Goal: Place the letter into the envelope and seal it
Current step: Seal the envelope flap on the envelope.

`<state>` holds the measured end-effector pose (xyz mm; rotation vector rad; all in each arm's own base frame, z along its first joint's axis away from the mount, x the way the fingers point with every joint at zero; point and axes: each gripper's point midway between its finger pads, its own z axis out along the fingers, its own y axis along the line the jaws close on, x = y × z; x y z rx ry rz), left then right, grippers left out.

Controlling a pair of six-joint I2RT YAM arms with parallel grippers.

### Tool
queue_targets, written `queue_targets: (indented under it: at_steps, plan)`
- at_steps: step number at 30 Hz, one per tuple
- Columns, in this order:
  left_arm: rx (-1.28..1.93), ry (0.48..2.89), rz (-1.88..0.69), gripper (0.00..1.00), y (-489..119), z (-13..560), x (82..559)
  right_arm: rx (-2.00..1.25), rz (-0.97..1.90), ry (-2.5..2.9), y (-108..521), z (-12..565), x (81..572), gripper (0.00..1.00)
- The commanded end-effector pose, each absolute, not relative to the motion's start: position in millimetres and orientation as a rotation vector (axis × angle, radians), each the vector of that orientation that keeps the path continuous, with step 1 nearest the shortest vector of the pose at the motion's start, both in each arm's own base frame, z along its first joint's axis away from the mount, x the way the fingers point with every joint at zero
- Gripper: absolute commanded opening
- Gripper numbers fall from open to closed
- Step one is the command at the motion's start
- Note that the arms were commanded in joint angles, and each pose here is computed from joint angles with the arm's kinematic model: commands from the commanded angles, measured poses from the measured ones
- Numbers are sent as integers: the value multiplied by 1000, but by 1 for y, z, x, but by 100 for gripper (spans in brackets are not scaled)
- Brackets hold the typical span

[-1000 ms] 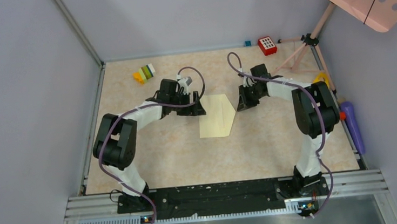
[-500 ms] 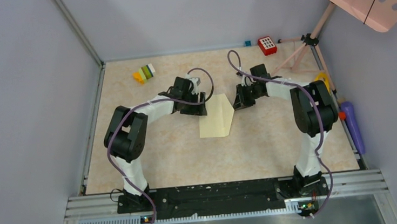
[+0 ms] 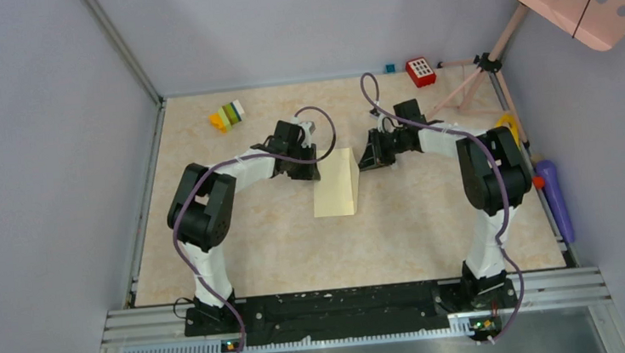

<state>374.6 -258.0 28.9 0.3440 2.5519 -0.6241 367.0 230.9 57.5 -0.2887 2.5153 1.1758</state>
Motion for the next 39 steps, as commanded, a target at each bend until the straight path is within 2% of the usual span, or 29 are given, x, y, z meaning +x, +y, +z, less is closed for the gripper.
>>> queue_targets:
  at_steps: [1, 15, 24, 30, 34, 39]
  plan:
    - [356, 2735, -587, 29, -252, -16, 339, -303, 1257, 2466, 247, 67, 374, 13]
    - [381, 2771, -620, 27, -266, -26, 325, -290, 1235, 2573, 276, 23, 373, 13]
    - [373, 2755, -746, 27, -279, -16, 320, -276, 1170, 2697, 277, -8, 362, 12]
    - [358, 2623, -935, 29, -288, 32, 341, -269, 1133, 2731, 271, -17, 358, 0]
    - [418, 2509, -1130, 30, -300, 73, 348, -273, 1103, 2743, 268, -20, 358, 0]
    - [477, 2430, -1268, 28, -315, 97, 344, -271, 1064, 2758, 264, -25, 359, 0]
